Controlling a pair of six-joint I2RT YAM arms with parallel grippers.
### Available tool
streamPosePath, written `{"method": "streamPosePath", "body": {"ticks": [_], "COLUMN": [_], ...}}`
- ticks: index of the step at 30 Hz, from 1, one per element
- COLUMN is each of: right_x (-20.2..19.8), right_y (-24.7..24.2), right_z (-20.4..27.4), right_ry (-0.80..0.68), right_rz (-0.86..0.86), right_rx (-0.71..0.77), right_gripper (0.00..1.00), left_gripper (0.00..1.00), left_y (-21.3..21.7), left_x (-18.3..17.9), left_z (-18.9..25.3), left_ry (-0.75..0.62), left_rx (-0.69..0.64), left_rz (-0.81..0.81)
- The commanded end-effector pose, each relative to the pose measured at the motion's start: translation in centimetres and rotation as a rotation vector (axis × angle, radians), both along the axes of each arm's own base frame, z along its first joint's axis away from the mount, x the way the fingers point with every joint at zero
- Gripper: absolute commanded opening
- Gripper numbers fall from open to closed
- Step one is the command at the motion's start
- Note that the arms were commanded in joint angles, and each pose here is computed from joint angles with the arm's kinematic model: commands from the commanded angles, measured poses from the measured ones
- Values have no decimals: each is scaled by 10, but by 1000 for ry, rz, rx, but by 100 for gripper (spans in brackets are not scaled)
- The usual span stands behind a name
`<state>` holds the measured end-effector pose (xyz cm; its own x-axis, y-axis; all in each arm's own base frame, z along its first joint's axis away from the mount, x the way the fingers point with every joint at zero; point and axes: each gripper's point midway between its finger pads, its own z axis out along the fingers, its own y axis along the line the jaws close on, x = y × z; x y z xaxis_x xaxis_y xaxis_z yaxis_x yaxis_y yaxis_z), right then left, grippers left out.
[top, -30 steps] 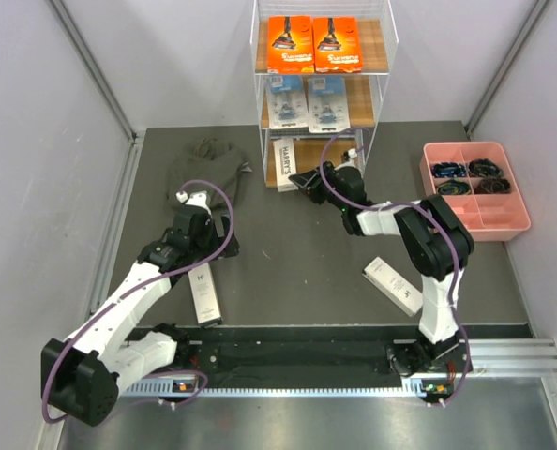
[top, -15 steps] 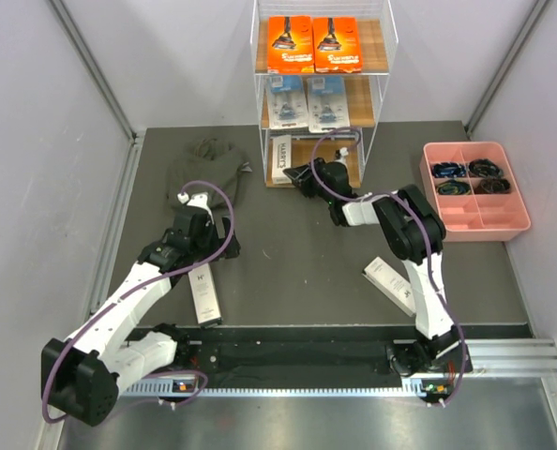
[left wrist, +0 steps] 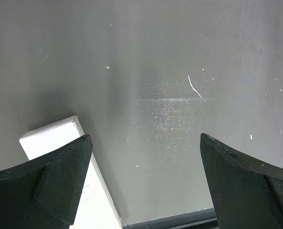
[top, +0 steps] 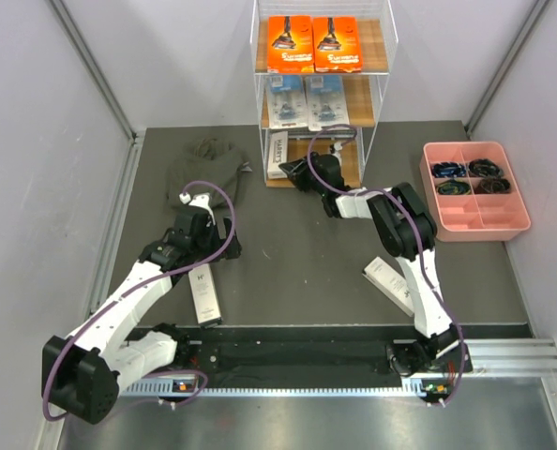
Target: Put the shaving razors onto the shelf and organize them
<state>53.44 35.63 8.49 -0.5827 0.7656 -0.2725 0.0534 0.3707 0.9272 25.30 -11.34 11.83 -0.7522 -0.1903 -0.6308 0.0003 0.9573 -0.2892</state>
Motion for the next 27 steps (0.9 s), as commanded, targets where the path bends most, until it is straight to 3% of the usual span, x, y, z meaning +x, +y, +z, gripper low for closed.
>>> {"method": "streamPosePath", "body": {"ticks": [1,4,10,13,22,27], "right_x": [-4,-8,-16,-20,-37,-50], "right_y": [10,10,6,4,-7,-19], "right_z": [-6,-4,-1,4,4,14], "right_ry": [47,43,48,41,47,23], "right_rz": [26,46,73,85,100,96], "right_rx": [4,-15,-74,-97,-186,-219], "right_gripper": [7,13,60,73,93,99], "left_gripper": [99,99,99,99,99,99], "left_y": [-3,-4,-5,-6,-7,-9], "left_x": [6,6,5,4,2,3], "left_z": [7,7,6,5,5,6], "left_ry": [-29,-30,-25,-22,-21,-22], "left_rx": [-21,-22,-31,-39,-52,-62], "left_rz": [1,-3,-4,1,1,1]}}
